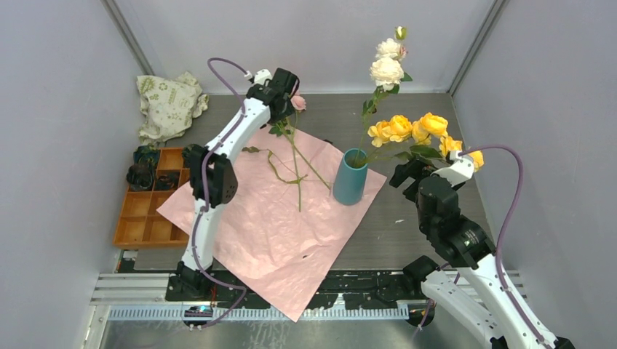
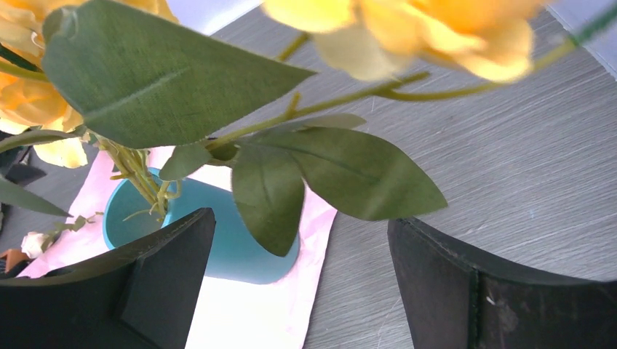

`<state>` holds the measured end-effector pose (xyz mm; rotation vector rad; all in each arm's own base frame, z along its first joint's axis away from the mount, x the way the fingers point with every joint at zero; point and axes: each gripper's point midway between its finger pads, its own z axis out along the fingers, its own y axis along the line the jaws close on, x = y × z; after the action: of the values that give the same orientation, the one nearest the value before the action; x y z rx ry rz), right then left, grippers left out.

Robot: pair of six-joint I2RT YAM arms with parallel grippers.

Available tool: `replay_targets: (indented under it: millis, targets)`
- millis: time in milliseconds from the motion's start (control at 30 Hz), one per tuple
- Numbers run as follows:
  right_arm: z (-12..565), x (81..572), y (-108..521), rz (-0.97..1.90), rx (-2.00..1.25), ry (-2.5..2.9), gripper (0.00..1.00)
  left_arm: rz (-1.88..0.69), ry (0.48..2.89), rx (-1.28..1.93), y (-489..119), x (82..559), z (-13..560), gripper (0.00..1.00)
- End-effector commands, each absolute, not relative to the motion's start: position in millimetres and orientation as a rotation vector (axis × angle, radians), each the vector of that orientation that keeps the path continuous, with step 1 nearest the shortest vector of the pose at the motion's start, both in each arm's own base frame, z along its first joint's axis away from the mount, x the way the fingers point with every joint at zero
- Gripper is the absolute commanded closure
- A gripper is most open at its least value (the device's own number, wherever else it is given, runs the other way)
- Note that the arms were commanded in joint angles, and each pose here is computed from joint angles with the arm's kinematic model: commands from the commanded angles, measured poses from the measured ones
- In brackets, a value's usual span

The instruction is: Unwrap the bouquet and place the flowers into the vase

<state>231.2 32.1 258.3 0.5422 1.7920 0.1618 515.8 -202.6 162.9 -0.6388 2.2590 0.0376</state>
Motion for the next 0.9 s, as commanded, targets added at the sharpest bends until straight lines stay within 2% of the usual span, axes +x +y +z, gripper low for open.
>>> replay_targets:
  millis: [0, 533, 867]
  targets:
    - [262, 241, 40, 0.200, 0.553, 1.772, 0.06, 0.007, 2.292, -0.498, -221, 535, 160, 0.27]
    - [253, 251, 50, 0.200, 0.537, 1.802, 0.06, -0.115, 2.204, -0.243, -262, 592, 124, 0.27]
    - [253, 252, 49, 0.181, 0.529, 1.809, 0.06, -0.108, 2.229, -0.238, -268, 602, 85, 0.33]
